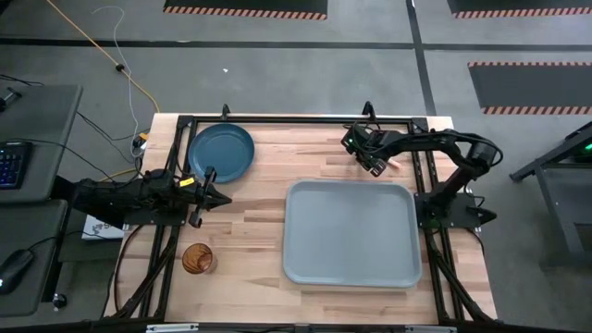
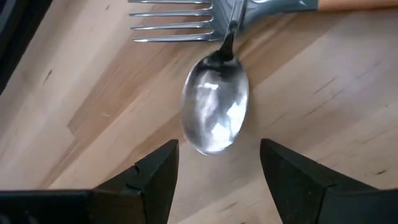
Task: Pick and place plate/cup/fork/spoon on tray
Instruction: Put the orange spoon on the gray tray
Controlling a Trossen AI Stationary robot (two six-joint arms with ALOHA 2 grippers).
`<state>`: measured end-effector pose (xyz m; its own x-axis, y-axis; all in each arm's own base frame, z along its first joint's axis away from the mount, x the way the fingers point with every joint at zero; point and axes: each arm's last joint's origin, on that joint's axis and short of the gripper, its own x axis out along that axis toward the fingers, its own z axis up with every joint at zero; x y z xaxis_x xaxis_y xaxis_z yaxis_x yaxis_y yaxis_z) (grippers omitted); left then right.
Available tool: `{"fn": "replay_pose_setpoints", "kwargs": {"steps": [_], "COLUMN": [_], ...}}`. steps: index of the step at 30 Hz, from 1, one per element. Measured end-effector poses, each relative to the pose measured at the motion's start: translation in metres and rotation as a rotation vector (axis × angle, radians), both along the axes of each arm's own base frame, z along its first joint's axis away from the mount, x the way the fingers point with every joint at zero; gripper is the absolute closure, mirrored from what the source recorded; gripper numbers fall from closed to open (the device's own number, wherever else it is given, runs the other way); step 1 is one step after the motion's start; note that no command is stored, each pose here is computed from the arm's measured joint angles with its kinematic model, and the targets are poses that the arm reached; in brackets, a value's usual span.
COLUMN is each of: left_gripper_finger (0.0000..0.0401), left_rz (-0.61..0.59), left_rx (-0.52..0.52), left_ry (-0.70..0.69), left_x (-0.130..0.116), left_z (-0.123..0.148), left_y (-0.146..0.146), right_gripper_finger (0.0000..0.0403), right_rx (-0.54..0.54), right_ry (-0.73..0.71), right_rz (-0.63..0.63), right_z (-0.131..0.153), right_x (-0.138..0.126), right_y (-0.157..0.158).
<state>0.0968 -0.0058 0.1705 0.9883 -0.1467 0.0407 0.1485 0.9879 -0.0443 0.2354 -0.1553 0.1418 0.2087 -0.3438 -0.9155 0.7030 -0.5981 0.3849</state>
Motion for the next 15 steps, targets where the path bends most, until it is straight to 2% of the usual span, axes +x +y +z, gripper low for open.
{"fn": "replay_pose_setpoints", "kwargs": {"steps": [15], "left_gripper_finger": [0.0398], "left_rz": [0.000], "left_rx": [0.000], "left_ry": [0.000], "left_x": [0.000], "left_z": [0.000], "left_y": [0.000], "right_gripper_finger": [0.0185], "right_rx": [-0.035], "right_ry": [-0.001], "right_rz": [-0.121], "right_z": [0.001], "right_x": [-0.009], "right_y": [-0.015]}}
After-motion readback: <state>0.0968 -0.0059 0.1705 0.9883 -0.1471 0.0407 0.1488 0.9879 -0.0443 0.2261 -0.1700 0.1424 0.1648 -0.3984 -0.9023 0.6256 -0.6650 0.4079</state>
